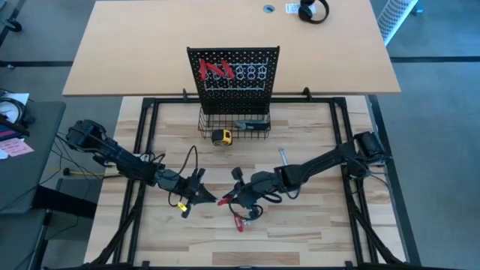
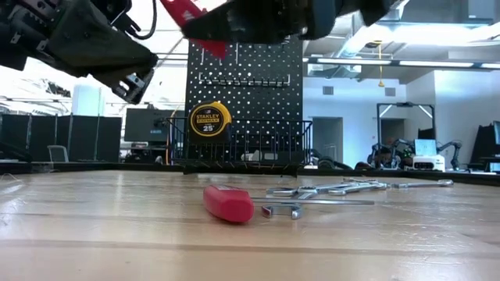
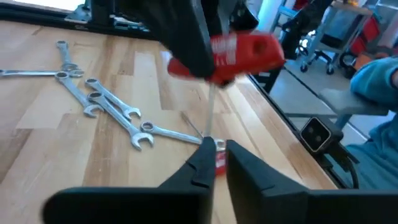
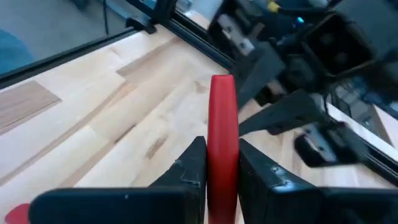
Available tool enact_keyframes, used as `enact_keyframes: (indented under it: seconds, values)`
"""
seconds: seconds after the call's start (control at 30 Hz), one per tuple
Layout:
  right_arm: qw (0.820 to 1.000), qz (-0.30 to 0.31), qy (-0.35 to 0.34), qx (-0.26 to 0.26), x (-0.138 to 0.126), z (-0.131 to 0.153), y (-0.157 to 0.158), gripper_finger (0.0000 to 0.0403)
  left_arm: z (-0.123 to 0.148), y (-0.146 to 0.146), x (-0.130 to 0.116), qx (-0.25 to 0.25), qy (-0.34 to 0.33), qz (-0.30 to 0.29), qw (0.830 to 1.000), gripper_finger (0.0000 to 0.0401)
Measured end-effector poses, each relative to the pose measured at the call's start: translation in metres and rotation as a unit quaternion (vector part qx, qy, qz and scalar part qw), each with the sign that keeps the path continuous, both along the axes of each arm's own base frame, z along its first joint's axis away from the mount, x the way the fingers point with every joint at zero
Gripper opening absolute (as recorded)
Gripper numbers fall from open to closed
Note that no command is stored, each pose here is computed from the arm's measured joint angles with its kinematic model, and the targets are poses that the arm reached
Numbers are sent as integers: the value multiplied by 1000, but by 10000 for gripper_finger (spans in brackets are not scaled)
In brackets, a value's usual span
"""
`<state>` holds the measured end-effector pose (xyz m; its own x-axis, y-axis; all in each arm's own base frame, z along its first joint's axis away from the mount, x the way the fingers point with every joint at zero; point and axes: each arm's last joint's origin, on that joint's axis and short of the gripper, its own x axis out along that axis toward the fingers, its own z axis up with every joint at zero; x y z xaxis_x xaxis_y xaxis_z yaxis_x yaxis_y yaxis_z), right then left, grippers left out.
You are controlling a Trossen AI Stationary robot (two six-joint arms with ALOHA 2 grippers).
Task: Hang tools onto peg board
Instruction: Hang the red T-handle Allen wrench into the pegboard
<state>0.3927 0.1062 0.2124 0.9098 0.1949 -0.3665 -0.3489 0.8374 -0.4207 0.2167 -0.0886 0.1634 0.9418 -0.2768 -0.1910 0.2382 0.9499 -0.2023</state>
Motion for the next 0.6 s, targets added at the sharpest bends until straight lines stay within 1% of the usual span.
enact_keyframes:
  seconds: [0.1, 0.23, 0.3, 0.43, 0.5, 0.6]
  values:
    - [999, -44, 15, -11, -10, 27, -5, 64, -5, 0, -1, 12, 24, 1, 1000, 73]
    - [991, -129, 34, -26, -29, 80, -21, 64, -10, 3, -2, 40, 46, 26, 998, 119]
    - [984, -169, 44, -33, -38, 110, -32, 64, -11, 4, -2, 53, 48, 51, 996, 135]
    - [967, -247, 37, -45, -51, 170, -63, 64, -13, 7, -1, 75, 44, 105, 991, 147]
    - [958, -281, 29, -53, -56, 196, -81, 64, -15, 8, 0, 80, 46, 117, 989, 147]
    - [947, -313, 6, -72, -62, 223, -107, 64, -17, 8, 0, 84, 50, 121, 988, 144]
